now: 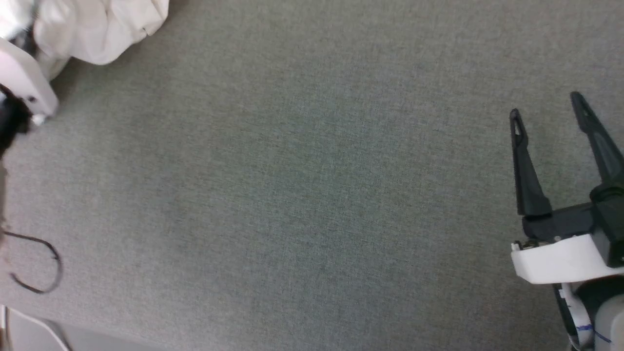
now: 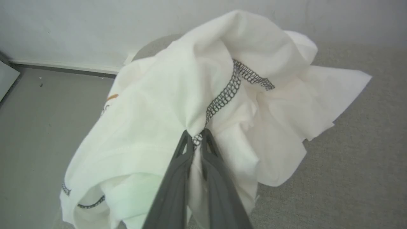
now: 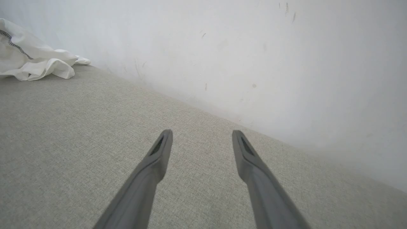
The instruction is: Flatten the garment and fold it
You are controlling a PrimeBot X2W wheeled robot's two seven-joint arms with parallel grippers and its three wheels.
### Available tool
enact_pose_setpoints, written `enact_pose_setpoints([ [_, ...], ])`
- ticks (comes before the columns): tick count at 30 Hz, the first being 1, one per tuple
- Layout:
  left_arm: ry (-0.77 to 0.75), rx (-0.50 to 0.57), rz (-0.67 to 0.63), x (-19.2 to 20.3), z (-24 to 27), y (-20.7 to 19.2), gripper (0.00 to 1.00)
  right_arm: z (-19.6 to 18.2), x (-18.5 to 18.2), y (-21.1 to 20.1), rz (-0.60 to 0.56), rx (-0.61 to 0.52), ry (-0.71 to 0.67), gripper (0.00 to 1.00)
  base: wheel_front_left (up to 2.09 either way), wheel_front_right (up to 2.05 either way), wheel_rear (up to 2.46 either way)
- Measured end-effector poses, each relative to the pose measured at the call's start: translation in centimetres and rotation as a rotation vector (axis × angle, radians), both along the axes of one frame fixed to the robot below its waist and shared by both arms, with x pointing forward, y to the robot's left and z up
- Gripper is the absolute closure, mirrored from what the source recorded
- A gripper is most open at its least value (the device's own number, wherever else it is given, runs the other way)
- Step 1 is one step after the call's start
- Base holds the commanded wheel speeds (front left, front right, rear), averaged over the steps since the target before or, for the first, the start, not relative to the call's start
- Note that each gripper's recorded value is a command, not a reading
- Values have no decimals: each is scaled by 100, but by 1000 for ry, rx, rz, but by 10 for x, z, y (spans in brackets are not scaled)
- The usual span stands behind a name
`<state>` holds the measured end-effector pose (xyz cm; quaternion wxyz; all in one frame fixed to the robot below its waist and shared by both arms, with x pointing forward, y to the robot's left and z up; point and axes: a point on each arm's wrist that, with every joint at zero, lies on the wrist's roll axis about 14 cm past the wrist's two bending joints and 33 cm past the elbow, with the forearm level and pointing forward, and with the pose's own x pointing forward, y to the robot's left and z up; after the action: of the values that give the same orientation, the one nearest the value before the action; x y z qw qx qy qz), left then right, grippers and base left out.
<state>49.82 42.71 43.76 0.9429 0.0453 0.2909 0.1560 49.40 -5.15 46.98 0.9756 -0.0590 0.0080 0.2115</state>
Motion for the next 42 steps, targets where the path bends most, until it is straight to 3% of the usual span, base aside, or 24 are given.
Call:
enact_pose_setpoints([
  [6, -179, 111, -59, 20, 86, 7, 100, 17, -9, 7, 12, 56, -33, 0, 0, 0, 0],
  [14, -504, 154, -106, 27, 226, -6, 100, 46, -23, 11, 27, 129, -101, 0, 0, 0, 0],
  [21, -772, 133, -197, 9, 346, -52, 100, 71, -42, -2, 1, 215, -148, 0, 0, 0, 0],
  [28, -991, 44, -329, -26, 445, -122, 100, 95, -65, -30, -64, 254, -209, 0, 0, 0, 0],
  [35, -1068, -78, -543, -45, 482, -215, 100, 122, -82, -66, -154, 269, -298, 0, 0, 0, 0],
  [42, -988, -217, -774, -41, 445, -312, 100, 135, -97, -111, -274, 251, -354, 0, 0, 0, 0],
])
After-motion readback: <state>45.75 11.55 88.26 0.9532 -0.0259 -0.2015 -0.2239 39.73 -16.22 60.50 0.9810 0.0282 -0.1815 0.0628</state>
